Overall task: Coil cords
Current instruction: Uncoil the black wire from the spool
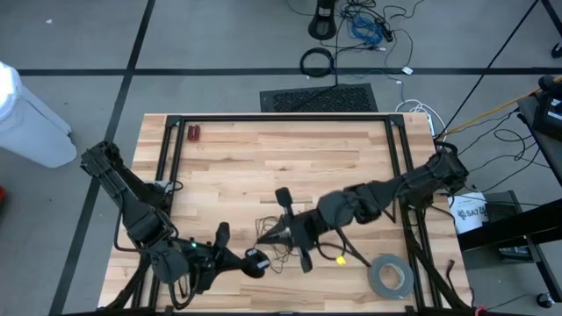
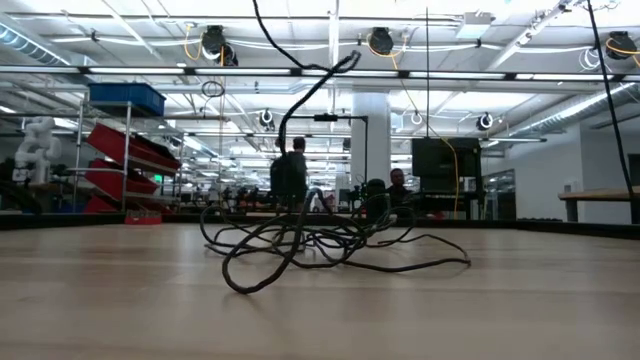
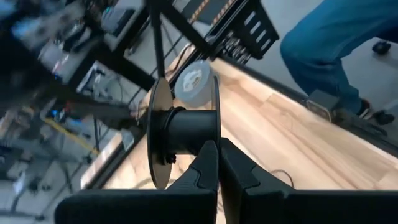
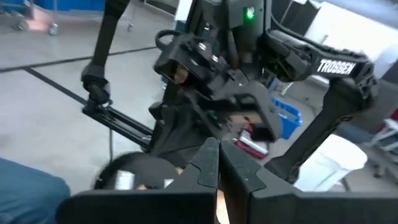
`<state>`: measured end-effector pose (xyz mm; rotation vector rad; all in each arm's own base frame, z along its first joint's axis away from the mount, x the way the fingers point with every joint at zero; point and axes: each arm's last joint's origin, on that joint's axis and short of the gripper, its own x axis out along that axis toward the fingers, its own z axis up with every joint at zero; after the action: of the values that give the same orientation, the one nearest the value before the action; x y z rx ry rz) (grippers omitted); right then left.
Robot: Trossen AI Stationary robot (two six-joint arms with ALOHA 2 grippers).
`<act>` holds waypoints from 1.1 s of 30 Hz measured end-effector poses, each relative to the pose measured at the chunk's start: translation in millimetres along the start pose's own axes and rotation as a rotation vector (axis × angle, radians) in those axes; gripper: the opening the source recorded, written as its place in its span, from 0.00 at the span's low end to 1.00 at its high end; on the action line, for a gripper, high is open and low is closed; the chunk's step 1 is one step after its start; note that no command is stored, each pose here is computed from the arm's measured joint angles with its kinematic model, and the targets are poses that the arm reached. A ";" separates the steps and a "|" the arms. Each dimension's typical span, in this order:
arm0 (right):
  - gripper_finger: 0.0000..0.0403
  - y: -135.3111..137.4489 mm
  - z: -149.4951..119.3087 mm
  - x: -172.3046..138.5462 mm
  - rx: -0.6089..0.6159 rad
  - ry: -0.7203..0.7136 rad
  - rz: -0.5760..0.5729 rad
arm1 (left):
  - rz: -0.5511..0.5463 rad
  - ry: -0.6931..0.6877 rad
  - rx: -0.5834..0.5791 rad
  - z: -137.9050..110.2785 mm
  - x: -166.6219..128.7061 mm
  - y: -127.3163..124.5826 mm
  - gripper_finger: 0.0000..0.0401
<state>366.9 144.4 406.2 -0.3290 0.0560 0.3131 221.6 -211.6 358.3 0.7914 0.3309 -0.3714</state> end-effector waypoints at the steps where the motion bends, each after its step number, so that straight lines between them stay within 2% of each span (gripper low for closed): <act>1: 0.00 -3.3 -2.8 1.7 0.012 0.006 0.010 | -0.005 -0.014 0.016 1.2 1.0 -0.3 0.00; 5: 0.00 -10.5 -16.4 11.6 0.040 0.036 0.049 | -0.033 -0.081 0.072 6.5 2.6 -1.2 0.00; 8: 0.00 -9.6 -29.6 22.9 0.044 0.069 0.077 | -0.014 -0.119 0.100 10.4 1.9 0.7 0.00; 11: 0.00 -7.0 -42.8 31.2 0.065 0.127 0.092 | -0.011 -0.132 0.126 12.1 0.8 -0.5 0.00; 17: 0.00 0.9 -55.5 26.4 0.134 0.288 0.131 | 0.032 -0.105 0.137 14.7 -3.8 -6.2 0.00; 22: 0.00 19.1 -62.4 19.3 0.169 0.430 0.175 | 0.080 -0.067 0.151 16.2 -8.5 -11.8 0.00; 27: 0.00 39.1 -66.2 12.1 0.175 0.548 0.163 | 0.116 -0.036 0.163 16.7 -12.1 -16.1 0.00; 33: 0.00 63.3 -70.5 -0.1 0.186 0.698 0.138 | 0.119 0.012 0.105 11.2 -16.4 -15.3 0.00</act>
<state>346.9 178.3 320.0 -0.2369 0.7922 0.3148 201.9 -226.5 363.1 0.9126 0.2756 -0.2738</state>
